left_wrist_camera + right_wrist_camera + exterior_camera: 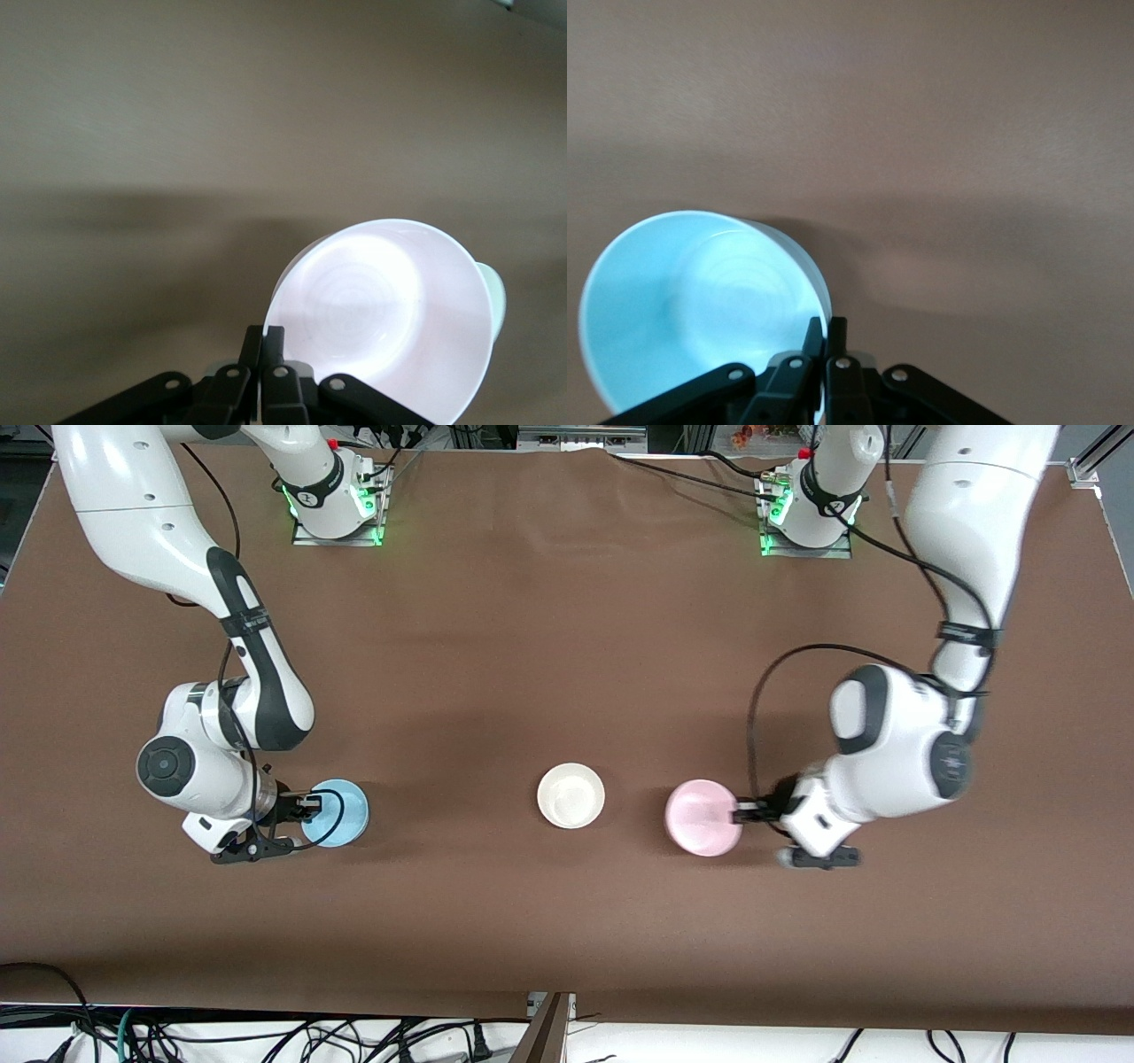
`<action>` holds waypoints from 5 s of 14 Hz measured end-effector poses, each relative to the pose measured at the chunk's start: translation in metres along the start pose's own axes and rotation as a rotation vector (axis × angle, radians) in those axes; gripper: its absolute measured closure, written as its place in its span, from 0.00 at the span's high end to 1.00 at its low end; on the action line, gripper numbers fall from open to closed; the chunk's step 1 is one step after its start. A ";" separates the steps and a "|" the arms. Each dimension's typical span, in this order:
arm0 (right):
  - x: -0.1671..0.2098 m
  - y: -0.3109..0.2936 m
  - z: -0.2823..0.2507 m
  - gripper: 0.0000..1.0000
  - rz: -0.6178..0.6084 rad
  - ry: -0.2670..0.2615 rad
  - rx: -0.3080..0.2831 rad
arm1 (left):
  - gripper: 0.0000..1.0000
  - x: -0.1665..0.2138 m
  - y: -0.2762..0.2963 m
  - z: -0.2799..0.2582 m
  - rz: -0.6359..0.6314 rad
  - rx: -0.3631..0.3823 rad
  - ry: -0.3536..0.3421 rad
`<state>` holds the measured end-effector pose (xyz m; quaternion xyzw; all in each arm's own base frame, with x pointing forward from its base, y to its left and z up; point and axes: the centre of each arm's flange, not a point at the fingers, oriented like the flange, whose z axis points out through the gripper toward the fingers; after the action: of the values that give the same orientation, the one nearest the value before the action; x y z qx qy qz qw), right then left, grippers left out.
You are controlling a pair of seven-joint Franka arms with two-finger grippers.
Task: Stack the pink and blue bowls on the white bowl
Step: 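Carry the pink bowl onto the white bowl with the left gripper, then release the pink bowl with the left gripper while the right gripper lifts the blue bowl, then move the blue bowl over the pink bowl while the left gripper withdraws, then lower the blue bowl into the pink bowl and open the right gripper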
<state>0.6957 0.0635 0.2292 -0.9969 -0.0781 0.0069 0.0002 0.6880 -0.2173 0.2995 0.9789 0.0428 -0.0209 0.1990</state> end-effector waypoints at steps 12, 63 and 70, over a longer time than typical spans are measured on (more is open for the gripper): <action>-0.009 -0.015 -0.215 0.03 -0.045 -0.082 0.113 | 0.03 -0.075 0.148 0.114 -0.068 0.057 0.006; -0.018 -0.387 -0.012 0.03 0.353 0.049 0.257 | 1.00 -0.081 -0.108 -0.327 -0.161 0.350 -0.067; -0.015 -0.387 -0.002 0.03 0.359 0.067 0.264 | 1.00 -0.081 -0.108 -0.327 -0.160 0.349 -0.067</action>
<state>0.6205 0.4430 0.2323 -0.9859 0.1020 -0.0161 0.1319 0.6057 0.0034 0.5630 0.9907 0.1096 -0.0764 0.0251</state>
